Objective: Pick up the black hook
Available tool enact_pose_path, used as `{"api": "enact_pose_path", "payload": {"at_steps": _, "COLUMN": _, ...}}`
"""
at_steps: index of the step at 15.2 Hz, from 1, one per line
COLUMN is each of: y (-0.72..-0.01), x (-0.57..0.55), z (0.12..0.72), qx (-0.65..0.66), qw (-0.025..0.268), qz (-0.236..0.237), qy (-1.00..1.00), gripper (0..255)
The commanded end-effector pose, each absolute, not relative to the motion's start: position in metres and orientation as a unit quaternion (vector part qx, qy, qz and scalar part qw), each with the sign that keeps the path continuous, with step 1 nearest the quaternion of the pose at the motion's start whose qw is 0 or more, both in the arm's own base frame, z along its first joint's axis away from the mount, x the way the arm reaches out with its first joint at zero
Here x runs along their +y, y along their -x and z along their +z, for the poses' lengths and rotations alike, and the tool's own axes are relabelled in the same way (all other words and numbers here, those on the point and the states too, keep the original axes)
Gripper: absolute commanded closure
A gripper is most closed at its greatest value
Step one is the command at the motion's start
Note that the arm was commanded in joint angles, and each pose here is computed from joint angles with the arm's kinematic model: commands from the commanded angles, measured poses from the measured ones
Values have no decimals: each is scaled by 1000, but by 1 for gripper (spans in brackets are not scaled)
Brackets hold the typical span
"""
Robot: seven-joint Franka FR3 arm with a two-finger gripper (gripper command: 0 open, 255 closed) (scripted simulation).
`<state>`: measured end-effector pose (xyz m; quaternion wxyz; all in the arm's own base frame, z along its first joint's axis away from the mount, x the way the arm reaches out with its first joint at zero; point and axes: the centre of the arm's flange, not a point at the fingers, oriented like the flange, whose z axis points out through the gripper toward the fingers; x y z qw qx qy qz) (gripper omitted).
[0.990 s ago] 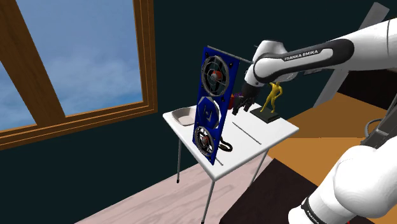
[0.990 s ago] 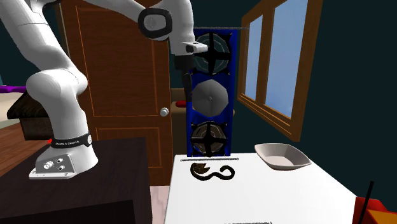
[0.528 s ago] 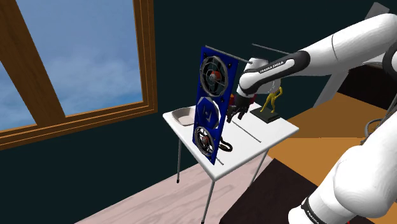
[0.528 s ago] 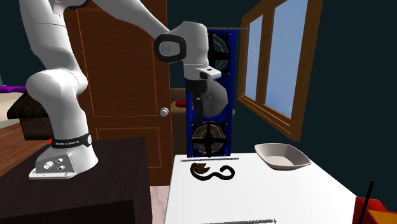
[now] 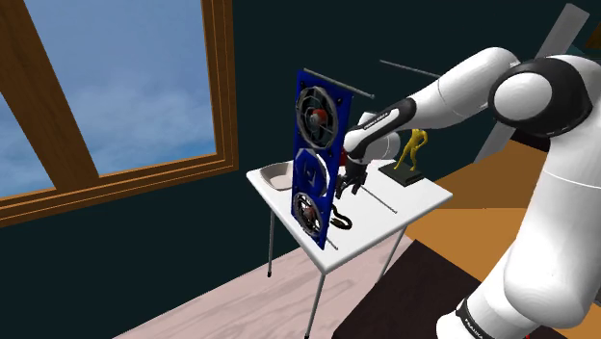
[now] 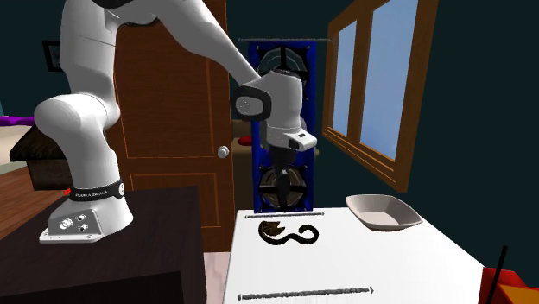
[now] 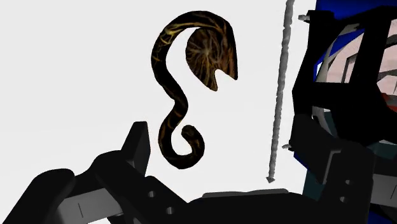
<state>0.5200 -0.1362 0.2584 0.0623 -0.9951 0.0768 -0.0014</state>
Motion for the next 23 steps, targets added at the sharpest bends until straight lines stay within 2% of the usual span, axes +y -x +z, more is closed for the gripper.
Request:
{"api": "enact_pose_path", "payload": {"at_steps": 1, "y": -532, "x": -143, "z": 231, "qx": 81, "qw": 65, "qz": 5, "qy": 995, "gripper": 0}}
{"api": "enact_pose_path", "payload": {"at_steps": 6, "y": -553, "x": -160, "z": 171, "qx": 89, "qw": 71, "qz": 19, "qy": 993, "gripper": 0}}
{"api": "enact_pose_path", "payload": {"at_steps": 15, "y": -553, "x": -160, "z": 131, "qx": 89, "qw": 71, "qz": 19, "qy": 993, "gripper": 0}}
{"api": "enact_pose_path", "payload": {"at_steps": 16, "y": -553, "x": -162, "z": 132, "qx": 89, "qw": 71, "qz": 19, "qy": 993, "gripper": 255}}
{"api": "enact_pose_path", "payload": {"at_steps": 23, "y": -553, "x": -161, "z": 133, "qx": 89, "qw": 71, "qz": 19, "qy": 993, "gripper": 255}}
